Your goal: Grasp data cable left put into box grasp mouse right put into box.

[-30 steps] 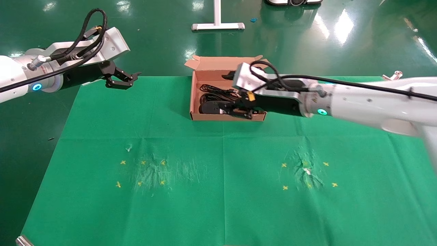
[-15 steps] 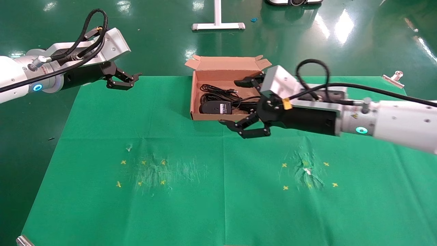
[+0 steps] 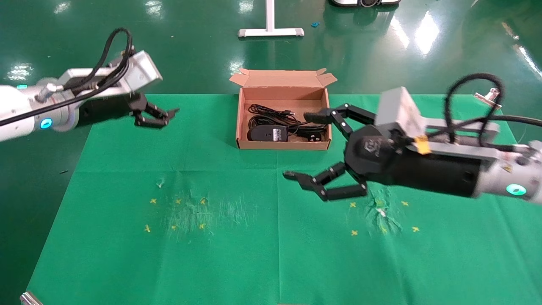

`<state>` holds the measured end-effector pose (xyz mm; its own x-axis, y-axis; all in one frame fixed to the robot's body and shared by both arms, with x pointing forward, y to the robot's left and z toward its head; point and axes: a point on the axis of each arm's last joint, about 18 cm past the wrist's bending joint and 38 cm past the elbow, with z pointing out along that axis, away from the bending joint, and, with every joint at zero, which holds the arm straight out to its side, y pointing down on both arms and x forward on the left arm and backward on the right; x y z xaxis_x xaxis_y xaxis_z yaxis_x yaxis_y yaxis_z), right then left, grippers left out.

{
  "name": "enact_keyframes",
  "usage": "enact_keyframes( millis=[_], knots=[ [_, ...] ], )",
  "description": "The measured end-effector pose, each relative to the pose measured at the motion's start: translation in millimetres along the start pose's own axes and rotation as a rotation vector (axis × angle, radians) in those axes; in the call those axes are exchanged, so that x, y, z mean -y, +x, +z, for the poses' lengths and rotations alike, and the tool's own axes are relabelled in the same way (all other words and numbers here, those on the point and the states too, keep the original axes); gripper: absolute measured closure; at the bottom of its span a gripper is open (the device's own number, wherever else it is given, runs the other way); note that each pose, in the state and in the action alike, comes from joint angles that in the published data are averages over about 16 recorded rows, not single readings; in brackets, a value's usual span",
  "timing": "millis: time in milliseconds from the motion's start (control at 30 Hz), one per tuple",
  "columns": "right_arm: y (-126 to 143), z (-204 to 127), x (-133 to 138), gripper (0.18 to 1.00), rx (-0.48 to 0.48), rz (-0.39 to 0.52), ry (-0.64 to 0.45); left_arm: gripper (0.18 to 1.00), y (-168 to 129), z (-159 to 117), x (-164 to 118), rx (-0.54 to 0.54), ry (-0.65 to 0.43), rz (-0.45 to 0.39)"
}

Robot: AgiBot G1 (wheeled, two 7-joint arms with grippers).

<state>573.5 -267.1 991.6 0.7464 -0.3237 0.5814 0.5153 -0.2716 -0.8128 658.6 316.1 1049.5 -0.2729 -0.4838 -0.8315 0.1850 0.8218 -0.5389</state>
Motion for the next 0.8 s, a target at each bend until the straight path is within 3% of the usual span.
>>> enact_keyframes(
  millis=[400,800],
  knots=[
    [-34.7,-43.3,22.1,0.178,0.095,0.075,0.087,0.184,42.9,-13.2,-12.4,-0.211,0.064,-0.167],
    [-59.6,-70.8,39.9,0.178,0.171,0.114,0.134,0.184,77.7,-39.8,-9.7,-0.408,0.202,-0.291]
  ],
)
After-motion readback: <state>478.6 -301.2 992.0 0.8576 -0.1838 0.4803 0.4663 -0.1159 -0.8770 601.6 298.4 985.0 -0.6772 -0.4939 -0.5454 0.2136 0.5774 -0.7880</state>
